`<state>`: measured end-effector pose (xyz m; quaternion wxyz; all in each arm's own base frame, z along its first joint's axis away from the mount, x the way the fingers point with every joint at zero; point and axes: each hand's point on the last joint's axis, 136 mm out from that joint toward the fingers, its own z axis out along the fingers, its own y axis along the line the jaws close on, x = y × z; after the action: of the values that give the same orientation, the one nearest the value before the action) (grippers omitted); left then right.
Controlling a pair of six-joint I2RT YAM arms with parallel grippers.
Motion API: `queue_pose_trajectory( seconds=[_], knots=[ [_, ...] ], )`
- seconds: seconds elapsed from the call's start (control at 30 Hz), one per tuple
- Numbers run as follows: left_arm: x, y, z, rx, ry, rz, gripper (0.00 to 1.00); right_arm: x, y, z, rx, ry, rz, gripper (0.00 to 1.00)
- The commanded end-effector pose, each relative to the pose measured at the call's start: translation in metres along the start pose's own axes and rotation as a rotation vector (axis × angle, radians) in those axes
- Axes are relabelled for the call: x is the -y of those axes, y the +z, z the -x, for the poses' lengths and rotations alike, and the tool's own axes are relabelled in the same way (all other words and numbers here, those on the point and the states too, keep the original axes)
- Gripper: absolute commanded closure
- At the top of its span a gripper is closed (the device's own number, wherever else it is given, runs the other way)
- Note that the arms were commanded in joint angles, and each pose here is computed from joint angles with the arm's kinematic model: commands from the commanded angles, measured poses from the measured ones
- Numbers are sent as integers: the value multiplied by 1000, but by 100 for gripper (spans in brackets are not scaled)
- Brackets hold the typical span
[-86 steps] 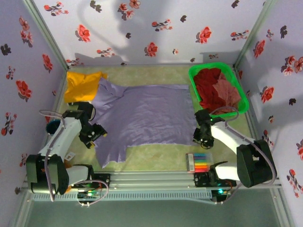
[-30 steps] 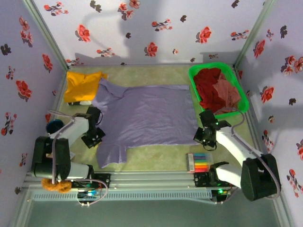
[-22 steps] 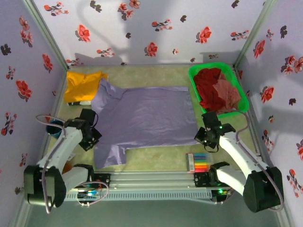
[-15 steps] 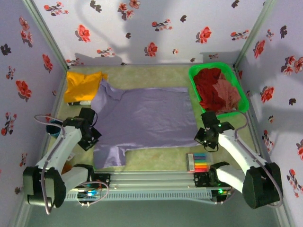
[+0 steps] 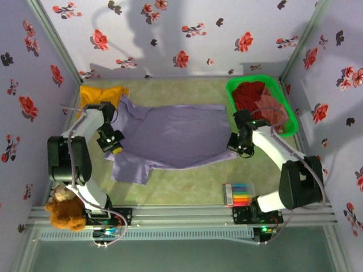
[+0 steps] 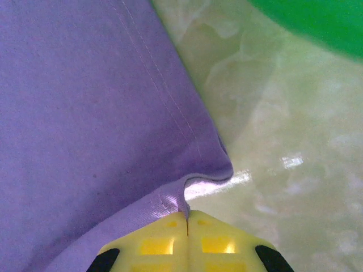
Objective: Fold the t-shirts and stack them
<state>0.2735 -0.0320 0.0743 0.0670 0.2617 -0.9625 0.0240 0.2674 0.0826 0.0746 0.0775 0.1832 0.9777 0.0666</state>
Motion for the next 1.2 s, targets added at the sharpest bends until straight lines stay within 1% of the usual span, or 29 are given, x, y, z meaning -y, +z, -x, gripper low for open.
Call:
queue_pose_trajectory(
  seconds=[0.0, 0.1, 0.27, 0.43, 0.6, 0.9, 0.93, 1.0, 1.07, 1.1, 1.13, 1.17],
  knots=[
    [-1, -12, 2, -30, 62, 10, 100, 0, -1, 15, 32, -26, -33, 100],
    [2, -14, 11, -26, 57, -10, 100, 2, 0, 25, 50, -29, -73, 100],
    [12, -14, 26, -31, 55, -49, 100, 1, 6, 39, 70, -11, -88, 100],
    [11, -9, 39, -52, 52, -50, 100, 1, 7, 56, 110, 5, -119, 100],
    [9, -10, 51, -47, 40, -68, 100, -3, 8, 69, 127, 12, -120, 100],
    [25, -5, 66, -54, 36, -126, 100, -10, 17, 82, 127, 20, -110, 100],
    [26, -4, 67, -56, 34, -131, 100, -12, 17, 83, 129, 20, -107, 98],
    [27, -3, 69, -57, 35, -131, 100, -13, 16, 86, 136, 19, -107, 85],
    [28, -1, 72, -56, 26, -133, 100, -15, 11, 90, 151, 16, -99, 80],
    [28, -1, 73, -54, 24, -135, 100, -17, 9, 92, 158, 15, -93, 75],
    [29, -1, 74, -53, 24, -137, 96, -18, 5, 93, 163, 12, -87, 70],
    [29, -1, 74, -50, 24, -137, 95, -20, 1, 93, 164, 9, -82, 67]
  ],
)
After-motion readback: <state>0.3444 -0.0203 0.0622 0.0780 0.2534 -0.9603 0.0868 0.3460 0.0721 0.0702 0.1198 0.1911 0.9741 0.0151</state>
